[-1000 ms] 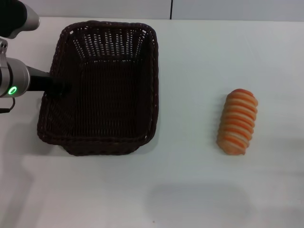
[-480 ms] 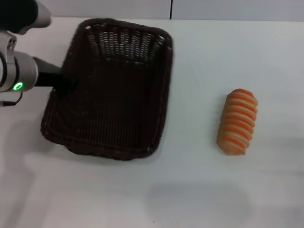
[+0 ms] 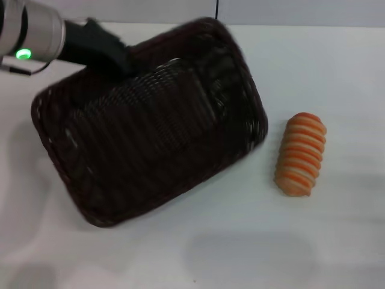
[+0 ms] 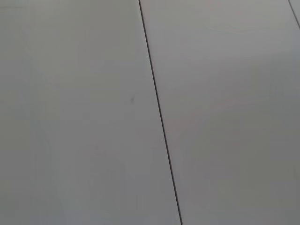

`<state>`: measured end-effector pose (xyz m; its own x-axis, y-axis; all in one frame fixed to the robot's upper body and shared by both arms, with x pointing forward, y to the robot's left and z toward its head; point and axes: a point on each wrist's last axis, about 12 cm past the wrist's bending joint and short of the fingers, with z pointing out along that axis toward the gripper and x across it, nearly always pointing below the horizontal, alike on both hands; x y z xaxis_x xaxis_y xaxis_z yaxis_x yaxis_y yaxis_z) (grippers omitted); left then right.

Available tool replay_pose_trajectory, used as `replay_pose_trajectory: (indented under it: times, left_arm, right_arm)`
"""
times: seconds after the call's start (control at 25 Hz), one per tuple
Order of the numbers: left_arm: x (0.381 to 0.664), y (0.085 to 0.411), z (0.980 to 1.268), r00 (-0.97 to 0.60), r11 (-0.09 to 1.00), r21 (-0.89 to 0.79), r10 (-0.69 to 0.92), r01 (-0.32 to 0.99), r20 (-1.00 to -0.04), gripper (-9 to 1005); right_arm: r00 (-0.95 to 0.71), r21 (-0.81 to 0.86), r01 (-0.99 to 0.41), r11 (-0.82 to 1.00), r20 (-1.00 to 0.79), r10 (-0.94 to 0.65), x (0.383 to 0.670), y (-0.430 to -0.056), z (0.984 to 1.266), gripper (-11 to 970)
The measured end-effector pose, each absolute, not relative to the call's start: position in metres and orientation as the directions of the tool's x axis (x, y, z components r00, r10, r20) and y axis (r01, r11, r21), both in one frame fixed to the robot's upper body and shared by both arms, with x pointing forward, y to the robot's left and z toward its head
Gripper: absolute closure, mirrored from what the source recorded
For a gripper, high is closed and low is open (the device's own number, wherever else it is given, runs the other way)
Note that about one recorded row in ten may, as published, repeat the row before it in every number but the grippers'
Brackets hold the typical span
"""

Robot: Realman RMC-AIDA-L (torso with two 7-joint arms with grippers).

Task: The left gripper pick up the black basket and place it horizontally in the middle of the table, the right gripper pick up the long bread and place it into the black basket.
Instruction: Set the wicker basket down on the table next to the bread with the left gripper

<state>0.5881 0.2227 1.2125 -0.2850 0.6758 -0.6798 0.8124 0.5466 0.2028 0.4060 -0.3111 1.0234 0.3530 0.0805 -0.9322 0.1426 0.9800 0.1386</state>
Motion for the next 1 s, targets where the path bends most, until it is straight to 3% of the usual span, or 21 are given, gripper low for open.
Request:
replay_pose_trajectory:
  times: [0.36,0.52,0.68,1.0]
  left_arm:
    - [0.592,0.194,1.233,-0.096,0.216,0.082,0.703,0.973,-0.705,797]
    - [0.59,0.184,1.235,-0.055,0.134,0.062,0.721,0.989,-0.691,781]
    - [0.593,0.178,1.229,-0.042,0.092,0.037,0.73,0.995,-0.683,765]
    - [0.605,0.17,1.216,-0.079,0.121,0.021,0.756,0.992,-0.65,733]
  right_arm:
    - [0.353,0.145,0.117,0.983,-0.931,0.095,0.402,-0.306,1.023,224]
    - [0.353,0.145,0.11,0.983,-0.93,0.098,0.401,-0.304,1.023,226]
    - [0.351,0.145,0.103,0.984,-0.931,0.1,0.4,-0.303,1.022,227]
    - [0.348,0.144,0.1,0.985,-0.932,0.101,0.399,-0.303,1.022,231]
